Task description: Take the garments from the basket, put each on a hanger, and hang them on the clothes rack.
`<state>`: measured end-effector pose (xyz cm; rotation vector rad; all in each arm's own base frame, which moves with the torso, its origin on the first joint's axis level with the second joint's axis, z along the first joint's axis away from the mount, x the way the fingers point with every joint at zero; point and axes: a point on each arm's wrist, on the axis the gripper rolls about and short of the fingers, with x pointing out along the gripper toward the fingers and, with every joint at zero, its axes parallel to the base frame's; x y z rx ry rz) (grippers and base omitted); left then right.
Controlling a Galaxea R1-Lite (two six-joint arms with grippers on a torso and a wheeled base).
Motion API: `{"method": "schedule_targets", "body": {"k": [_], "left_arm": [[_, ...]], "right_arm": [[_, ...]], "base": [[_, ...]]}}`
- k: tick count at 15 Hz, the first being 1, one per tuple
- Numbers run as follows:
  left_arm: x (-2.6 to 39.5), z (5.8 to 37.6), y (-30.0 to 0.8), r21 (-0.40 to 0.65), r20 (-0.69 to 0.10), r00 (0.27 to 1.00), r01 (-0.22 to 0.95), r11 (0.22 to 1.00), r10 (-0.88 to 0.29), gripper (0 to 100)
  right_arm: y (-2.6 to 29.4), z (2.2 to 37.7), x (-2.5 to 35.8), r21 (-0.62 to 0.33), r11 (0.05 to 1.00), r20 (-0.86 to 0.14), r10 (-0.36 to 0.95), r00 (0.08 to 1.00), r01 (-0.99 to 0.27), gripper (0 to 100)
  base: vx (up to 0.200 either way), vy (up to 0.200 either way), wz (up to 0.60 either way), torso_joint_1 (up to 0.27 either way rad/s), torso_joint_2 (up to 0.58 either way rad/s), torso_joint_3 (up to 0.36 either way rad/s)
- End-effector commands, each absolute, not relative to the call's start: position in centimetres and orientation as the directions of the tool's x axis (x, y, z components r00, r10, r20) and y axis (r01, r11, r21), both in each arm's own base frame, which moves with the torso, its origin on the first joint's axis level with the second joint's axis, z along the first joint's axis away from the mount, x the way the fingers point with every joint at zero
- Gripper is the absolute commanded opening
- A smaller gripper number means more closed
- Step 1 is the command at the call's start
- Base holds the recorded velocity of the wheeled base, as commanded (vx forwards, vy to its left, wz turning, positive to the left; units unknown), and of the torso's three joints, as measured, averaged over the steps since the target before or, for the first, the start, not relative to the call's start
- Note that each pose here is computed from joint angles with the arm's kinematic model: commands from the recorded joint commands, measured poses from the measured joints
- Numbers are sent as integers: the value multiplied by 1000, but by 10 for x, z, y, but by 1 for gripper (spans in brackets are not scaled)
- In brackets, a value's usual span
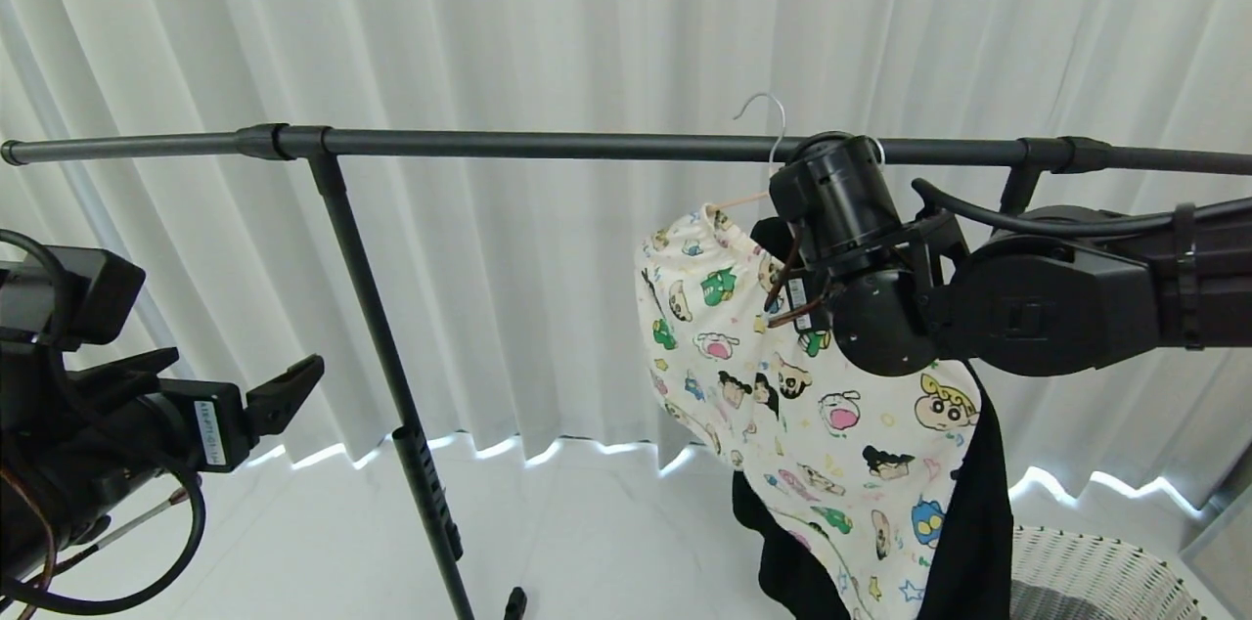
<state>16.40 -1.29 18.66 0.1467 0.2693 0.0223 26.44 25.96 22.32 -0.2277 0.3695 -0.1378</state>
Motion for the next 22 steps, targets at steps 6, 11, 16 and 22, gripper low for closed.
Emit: {"method": "schedule_targets", "body": {"k": [6,11,16,22], "left_arm": [[164,187,-13,148,-263,964,-1,989,40,100],[164,187,-13,148,-263,964,-1,989,40,100],[164,187,-13,148,-263,964,-1,989,40,100],[162,182,-13,150,-279,959,0,989,42,100]], "right_arm": [[263,202,286,-318,942,-362,-221,906,102,0],[265,199,286,-325,941,-367,-220,904,97,0],[261,211,280,-256,959,-352,-208,913,120,100],[241,266,242,-83,991,-284,-129,950,109,100]], "base": [[0,0,0,0,0,0],[0,0,0,0,0,0],[0,0,0,0,0,0],[0,0,0,0,0,0]]}}
